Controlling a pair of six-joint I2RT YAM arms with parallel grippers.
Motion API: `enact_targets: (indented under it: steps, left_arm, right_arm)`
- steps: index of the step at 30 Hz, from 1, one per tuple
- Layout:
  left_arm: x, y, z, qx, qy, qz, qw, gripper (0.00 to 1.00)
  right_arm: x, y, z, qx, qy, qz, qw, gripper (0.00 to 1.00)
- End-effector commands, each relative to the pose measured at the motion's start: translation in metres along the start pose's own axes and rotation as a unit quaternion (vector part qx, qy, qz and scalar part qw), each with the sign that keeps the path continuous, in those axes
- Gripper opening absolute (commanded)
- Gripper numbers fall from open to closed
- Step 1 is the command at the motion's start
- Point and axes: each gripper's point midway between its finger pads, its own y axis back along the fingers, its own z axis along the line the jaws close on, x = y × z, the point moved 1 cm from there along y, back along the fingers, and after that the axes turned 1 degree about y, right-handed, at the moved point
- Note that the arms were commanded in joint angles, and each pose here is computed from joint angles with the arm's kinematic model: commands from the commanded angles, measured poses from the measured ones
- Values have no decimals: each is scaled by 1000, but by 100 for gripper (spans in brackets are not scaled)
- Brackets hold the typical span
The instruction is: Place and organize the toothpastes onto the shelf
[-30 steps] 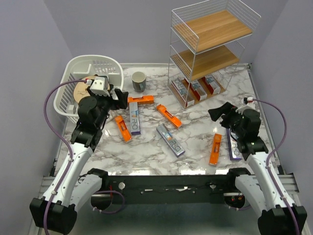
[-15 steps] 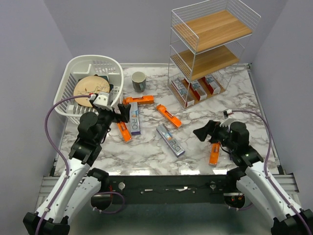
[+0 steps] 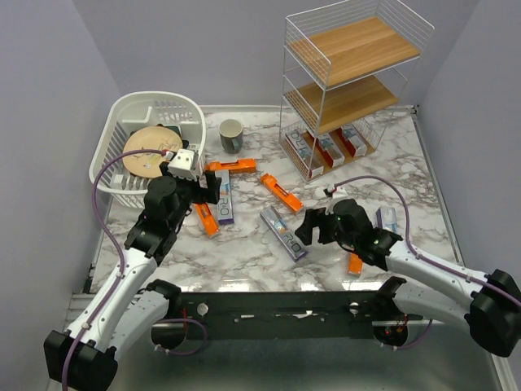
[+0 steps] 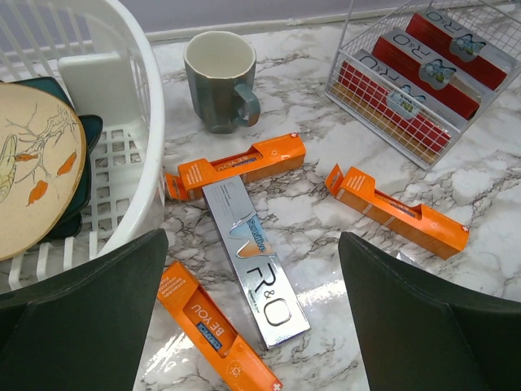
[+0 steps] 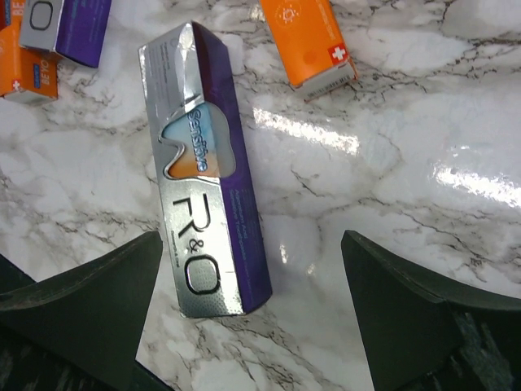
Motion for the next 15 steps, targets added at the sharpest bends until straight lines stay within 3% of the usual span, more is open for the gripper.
enact_targets:
  steps: [1, 9, 15]
  left_arm:
    - [-16, 5, -3, 7, -4, -27, 1000, 99]
    - [-19, 6, -3, 8, -5, -31, 999, 99]
    - [-19, 7, -1, 2, -9, -32, 999, 99]
  right_arm:
    - [-37, -6, 7, 23, 17, -62, 998, 100]
    - [-41, -10, 18, 18, 32, -62, 997, 99]
    - [-2, -21, 44, 0, 77, -15, 997, 99]
